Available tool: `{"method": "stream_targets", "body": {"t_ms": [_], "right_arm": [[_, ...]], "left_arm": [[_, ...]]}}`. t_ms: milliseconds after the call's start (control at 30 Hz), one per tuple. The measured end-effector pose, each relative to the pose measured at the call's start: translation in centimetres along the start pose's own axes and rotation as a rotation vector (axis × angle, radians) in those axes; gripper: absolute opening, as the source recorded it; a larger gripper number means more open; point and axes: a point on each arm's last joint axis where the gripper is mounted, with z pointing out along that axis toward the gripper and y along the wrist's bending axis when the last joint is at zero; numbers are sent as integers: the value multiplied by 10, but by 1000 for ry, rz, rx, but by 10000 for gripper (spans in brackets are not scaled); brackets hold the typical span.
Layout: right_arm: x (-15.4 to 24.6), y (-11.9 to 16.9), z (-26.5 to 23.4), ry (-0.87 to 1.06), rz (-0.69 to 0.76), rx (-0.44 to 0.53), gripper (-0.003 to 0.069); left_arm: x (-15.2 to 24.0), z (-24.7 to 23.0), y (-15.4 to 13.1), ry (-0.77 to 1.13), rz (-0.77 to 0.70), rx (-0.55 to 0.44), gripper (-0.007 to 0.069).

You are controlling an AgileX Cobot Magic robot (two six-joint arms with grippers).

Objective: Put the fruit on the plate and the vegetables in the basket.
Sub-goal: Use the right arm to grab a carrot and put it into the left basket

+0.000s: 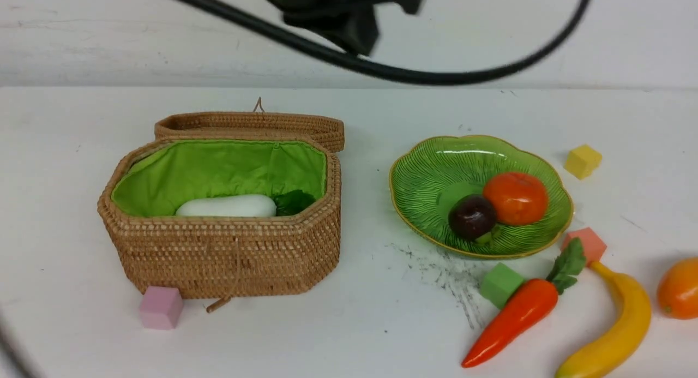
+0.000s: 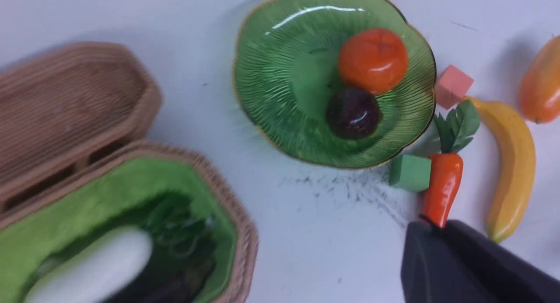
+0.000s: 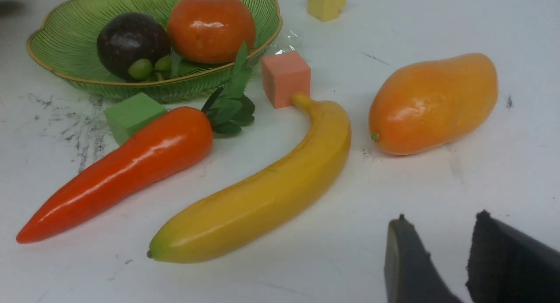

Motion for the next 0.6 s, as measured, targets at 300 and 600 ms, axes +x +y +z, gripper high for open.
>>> {"method": "stream_targets", "body": {"t_ms": [300, 600], "right_arm": [[0, 0, 0, 0, 0, 0, 238], [0, 0, 0, 0, 0, 0, 238]], "left_arm": [[101, -77, 9, 66, -55, -30, -13], [222, -79, 13, 104, -272, 44, -13]]}}
